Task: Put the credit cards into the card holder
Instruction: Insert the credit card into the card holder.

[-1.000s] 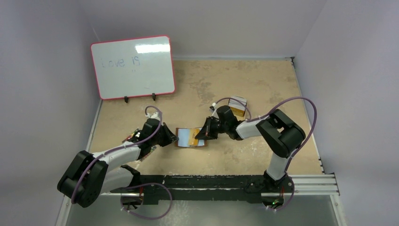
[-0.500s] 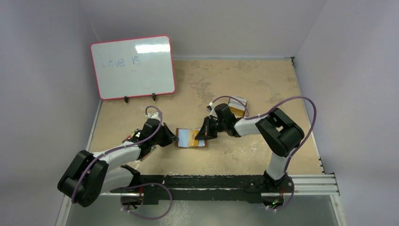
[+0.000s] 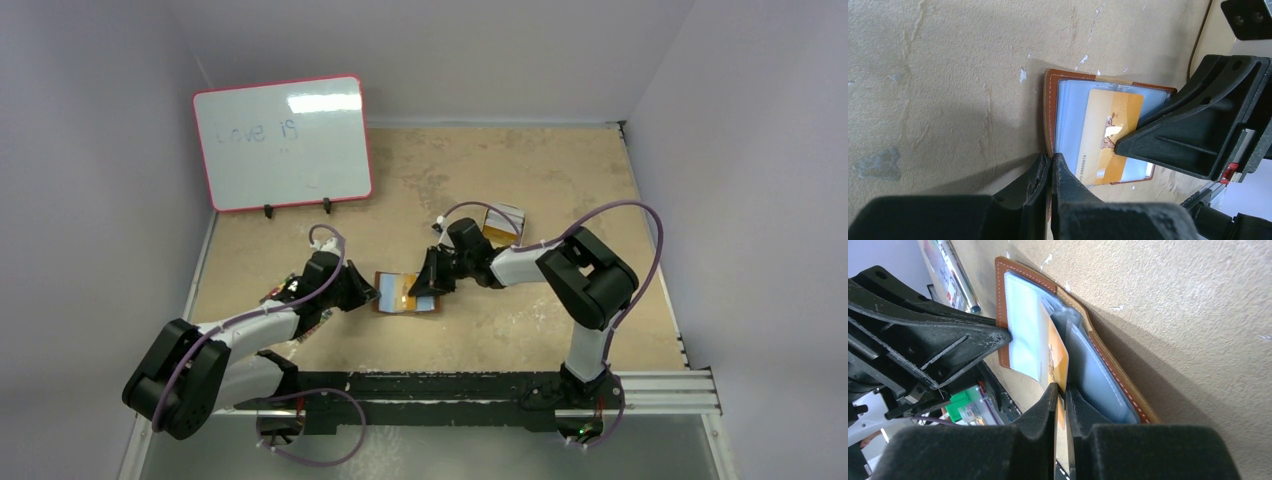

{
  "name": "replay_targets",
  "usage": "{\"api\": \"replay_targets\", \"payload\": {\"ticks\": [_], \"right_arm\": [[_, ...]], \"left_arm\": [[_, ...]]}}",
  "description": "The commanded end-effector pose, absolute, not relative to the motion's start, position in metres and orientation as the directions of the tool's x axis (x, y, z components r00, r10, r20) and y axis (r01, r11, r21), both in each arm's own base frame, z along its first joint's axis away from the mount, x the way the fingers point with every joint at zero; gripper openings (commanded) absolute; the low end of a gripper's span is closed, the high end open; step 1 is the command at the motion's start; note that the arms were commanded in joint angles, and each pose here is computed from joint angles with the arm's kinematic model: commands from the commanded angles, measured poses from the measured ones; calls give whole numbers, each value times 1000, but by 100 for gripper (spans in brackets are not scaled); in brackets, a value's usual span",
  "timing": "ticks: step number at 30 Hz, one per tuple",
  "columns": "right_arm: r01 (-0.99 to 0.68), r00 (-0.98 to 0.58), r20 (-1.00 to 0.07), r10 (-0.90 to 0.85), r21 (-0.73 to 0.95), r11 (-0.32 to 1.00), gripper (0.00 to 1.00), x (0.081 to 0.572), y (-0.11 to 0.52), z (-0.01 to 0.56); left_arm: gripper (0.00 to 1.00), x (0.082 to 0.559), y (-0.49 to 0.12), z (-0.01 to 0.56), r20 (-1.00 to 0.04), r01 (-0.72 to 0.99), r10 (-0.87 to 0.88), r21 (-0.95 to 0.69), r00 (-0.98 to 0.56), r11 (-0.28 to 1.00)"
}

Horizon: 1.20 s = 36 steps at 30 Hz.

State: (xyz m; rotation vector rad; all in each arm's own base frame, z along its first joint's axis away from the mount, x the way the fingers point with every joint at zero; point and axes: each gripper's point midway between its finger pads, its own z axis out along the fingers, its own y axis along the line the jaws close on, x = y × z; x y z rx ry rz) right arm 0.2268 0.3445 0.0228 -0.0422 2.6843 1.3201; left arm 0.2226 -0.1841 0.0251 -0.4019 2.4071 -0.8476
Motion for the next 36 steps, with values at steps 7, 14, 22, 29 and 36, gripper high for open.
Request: {"api": "replay_targets", "payload": {"ticks": [7, 14, 22, 29, 36], "right_arm": [[-103, -974, -221, 50, 630, 770, 22, 235, 319, 7], [-116, -959, -277, 66, 590, 799, 36, 243, 311, 22], [-124, -960, -274, 62, 612, 781, 47, 237, 322, 25], [-129, -966, -252, 56, 660, 740, 47, 230, 339, 24], [-151, -966, -252, 59, 734, 663, 47, 226, 359, 37]], "left_arm": [[0, 227, -195, 44, -415, -41, -458, -705, -786, 708], [0, 227, -194, 46, -416, -43, -464, -707, -782, 706], [0, 226, -194, 42, -412, -48, -461, -703, -786, 709], [0, 226, -194, 40, -411, -49, -460, -702, -787, 711], [0, 225, -198, 40, -401, -40, -452, -712, -797, 701]]}}
